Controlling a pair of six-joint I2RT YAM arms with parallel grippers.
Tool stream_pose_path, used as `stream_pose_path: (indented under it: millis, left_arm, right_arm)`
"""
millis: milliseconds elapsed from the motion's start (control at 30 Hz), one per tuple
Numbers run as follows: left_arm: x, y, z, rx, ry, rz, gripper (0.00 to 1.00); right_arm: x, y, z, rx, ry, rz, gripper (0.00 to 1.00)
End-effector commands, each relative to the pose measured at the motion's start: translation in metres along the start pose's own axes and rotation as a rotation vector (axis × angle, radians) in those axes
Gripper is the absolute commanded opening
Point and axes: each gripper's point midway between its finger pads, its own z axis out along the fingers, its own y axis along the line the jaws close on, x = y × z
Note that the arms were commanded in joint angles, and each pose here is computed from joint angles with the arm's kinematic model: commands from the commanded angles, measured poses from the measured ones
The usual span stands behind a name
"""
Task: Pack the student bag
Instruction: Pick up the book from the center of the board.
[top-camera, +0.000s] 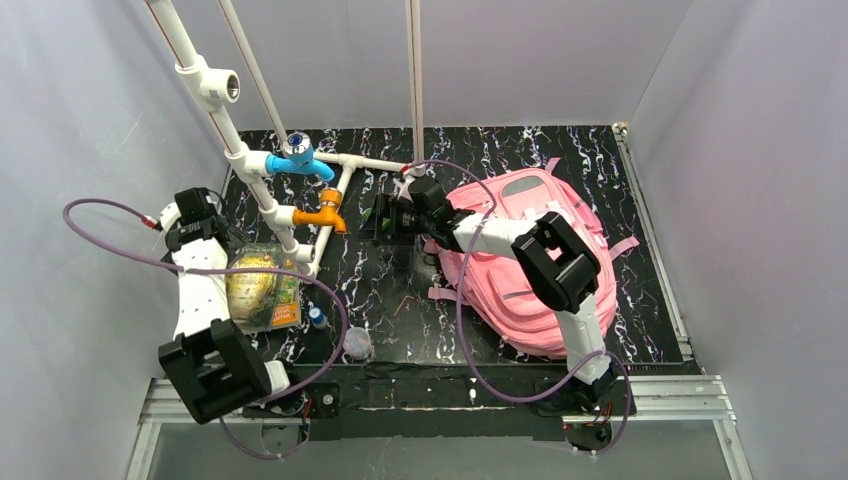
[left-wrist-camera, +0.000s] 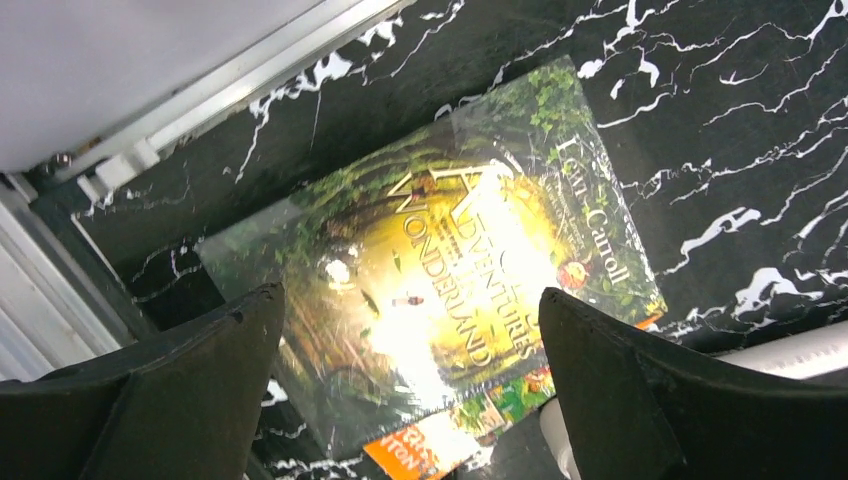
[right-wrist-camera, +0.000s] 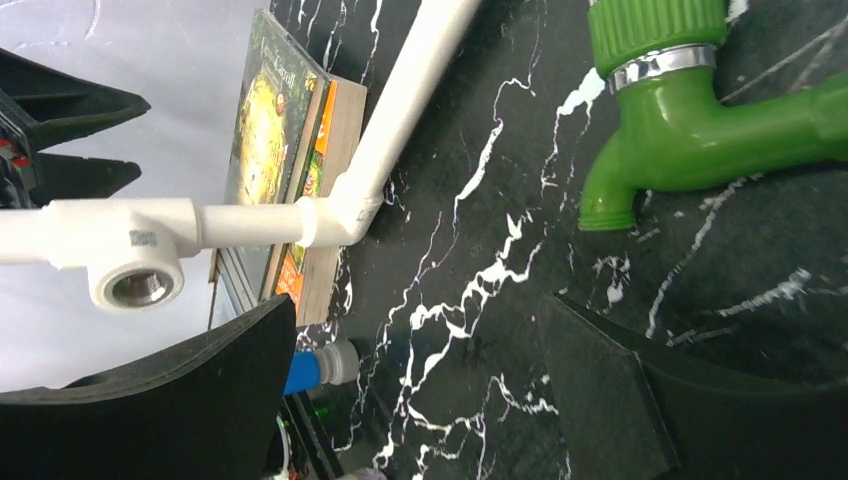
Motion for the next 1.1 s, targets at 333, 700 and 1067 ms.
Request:
stream_pose_path:
  millis: [333, 700, 1067]
  left_arm:
    - [0.035, 0.044, 0.012, -0.112, 0.155, -0.251, 0.98]
    - [0.066, 0.079, 0.025, -0.022, -0.072, -0.718, 0.98]
    - [0.075, 0.079, 0.057, 0.077, -0.157, -0.773, 0.98]
  right_arm:
    - [-0.025, 0.078, 0.036, -0.203, -0.066, -0.048, 0.96]
    - [-0.02, 0.085, 0.026, -0.199, -0.023, -0.104, 0.96]
    - [-0.021, 0.085, 0.012, -0.199, -0.007, -0.12, 0.96]
